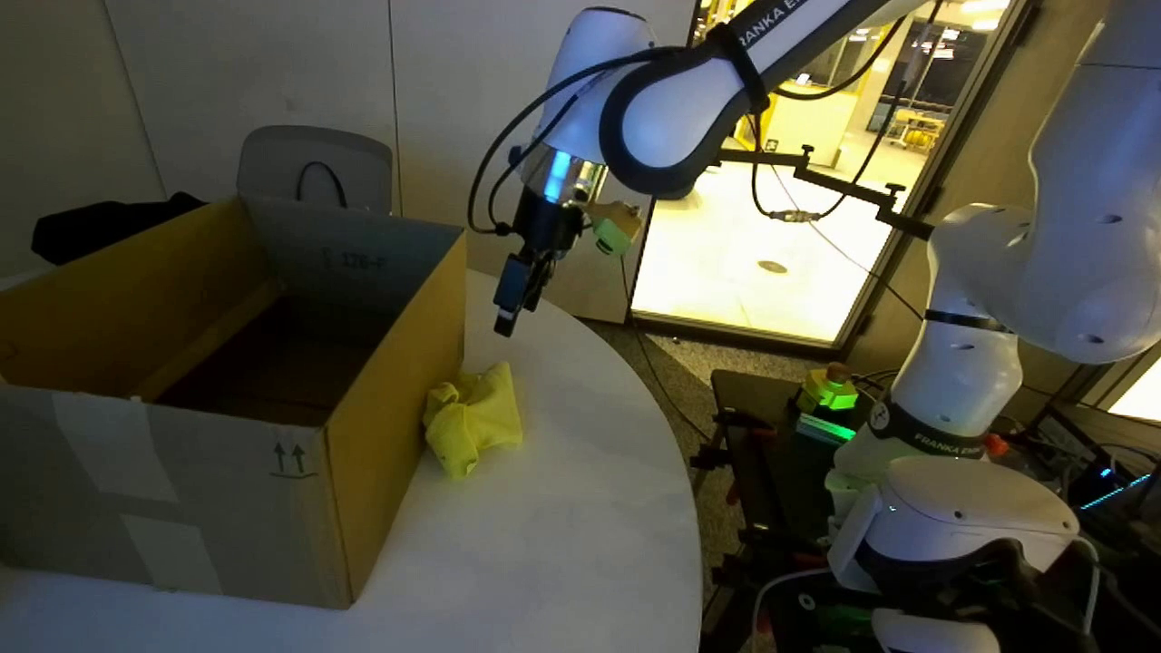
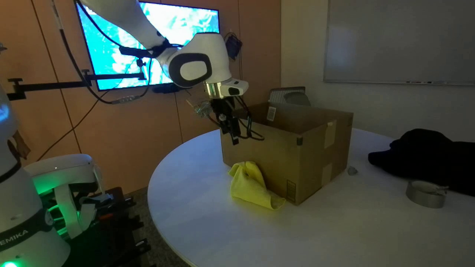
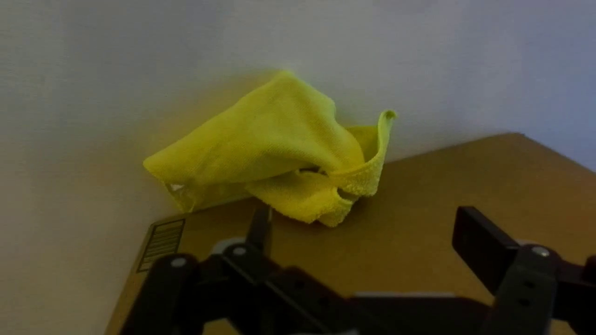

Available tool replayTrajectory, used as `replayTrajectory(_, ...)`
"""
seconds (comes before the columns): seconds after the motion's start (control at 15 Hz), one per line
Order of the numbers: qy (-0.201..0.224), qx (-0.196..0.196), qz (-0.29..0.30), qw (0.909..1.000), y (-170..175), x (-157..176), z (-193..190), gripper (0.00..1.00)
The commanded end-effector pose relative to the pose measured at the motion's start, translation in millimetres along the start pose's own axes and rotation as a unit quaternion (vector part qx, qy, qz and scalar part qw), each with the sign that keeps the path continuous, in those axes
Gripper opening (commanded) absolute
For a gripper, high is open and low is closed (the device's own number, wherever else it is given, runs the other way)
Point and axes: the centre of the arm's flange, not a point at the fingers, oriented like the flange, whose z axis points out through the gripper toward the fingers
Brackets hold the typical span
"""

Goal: Pick up the marker from the table and wrap it on the cloth, then pick up the cloth and put it in the box

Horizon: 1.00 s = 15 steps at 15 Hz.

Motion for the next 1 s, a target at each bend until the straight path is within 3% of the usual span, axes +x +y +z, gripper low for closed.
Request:
replayTrajectory(0.0, -0.055, 0.000, -0.085, 0.9949, -16, 17, -2, 1.00)
replayTrajectory(0.27, -0.089, -0.010, -0.135, 0.9867, -43, 22, 23, 1.00)
replayTrajectory(0.47, -0.092, -0.031, -0.136, 0.9859, -51, 20, 53, 1.00)
replayTrajectory(0.93, -0.059, -0.085, -0.043, 0.9938, -29, 14, 114, 1.00)
